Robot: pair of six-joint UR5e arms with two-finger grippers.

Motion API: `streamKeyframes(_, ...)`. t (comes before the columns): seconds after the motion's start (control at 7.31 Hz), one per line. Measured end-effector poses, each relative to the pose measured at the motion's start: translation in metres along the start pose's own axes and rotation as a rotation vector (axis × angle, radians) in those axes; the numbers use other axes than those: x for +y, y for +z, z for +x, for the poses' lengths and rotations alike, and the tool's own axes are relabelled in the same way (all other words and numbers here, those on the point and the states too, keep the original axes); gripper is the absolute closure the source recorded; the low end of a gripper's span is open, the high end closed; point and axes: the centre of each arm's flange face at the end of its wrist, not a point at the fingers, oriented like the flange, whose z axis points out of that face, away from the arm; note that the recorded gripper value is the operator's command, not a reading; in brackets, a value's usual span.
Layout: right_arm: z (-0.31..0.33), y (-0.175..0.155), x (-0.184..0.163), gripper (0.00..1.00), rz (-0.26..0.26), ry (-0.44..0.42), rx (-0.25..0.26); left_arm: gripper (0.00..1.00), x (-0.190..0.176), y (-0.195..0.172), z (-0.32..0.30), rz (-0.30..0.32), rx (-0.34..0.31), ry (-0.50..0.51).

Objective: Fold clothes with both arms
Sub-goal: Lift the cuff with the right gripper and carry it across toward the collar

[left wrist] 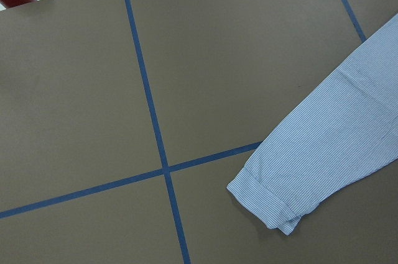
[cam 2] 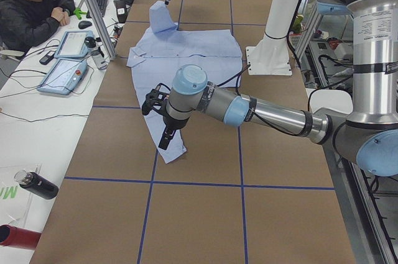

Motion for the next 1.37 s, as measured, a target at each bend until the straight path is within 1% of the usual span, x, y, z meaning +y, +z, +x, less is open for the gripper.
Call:
streamKeyframes(0.27, -0.073, 0.002, -0.006, 1.00, 0.056, 0.032, 0.021, 0.00, 0.000, 0.001, -0.001, -0.003, 0.000, -0.003)
streamKeyframes(0.41, -0.105, 0.008, -0.002, 1.00, 0.075, 0.043, 0.033, 0.00, 0.001, 0.002, -0.002, -0.004, 0.000, -0.004)
streamKeyframes(0.55, -0.133, 0.018, 0.009, 0.69, 0.091, 0.048, 0.047, 0.00, 0.001, 0.002, -0.002, -0.005, 0.000, -0.005)
streamKeyframes(0.68, -0.158, 0.029, 0.024, 0.01, 0.108, 0.050, 0.065, 0.00, 0.001, 0.002, -0.002, -0.005, 0.000, -0.005)
streamKeyframes(0.82, -0.178, 0.042, 0.039, 0.00, 0.124, 0.051, 0.077, 0.00, 0.001, 0.002, -0.003, -0.005, 0.000, -0.005)
streamKeyframes(0.96, -0.200, 0.057, 0.047, 0.00, 0.138, 0.054, 0.084, 0.00, 0.001, 0.003, -0.003, -0.005, 0.000, -0.005)
streamKeyframes(1.23, -0.247, 0.070, 0.034, 0.00, 0.139, 0.051, 0.099, 0.00, 0.001, 0.002, -0.003, -0.005, 0.000, -0.005)
streamKeyframes(1.37, -0.251, 0.074, 0.030, 0.00, 0.128, 0.048, 0.104, 0.00, 0.001, 0.002, -0.003, -0.005, 0.000, -0.006)
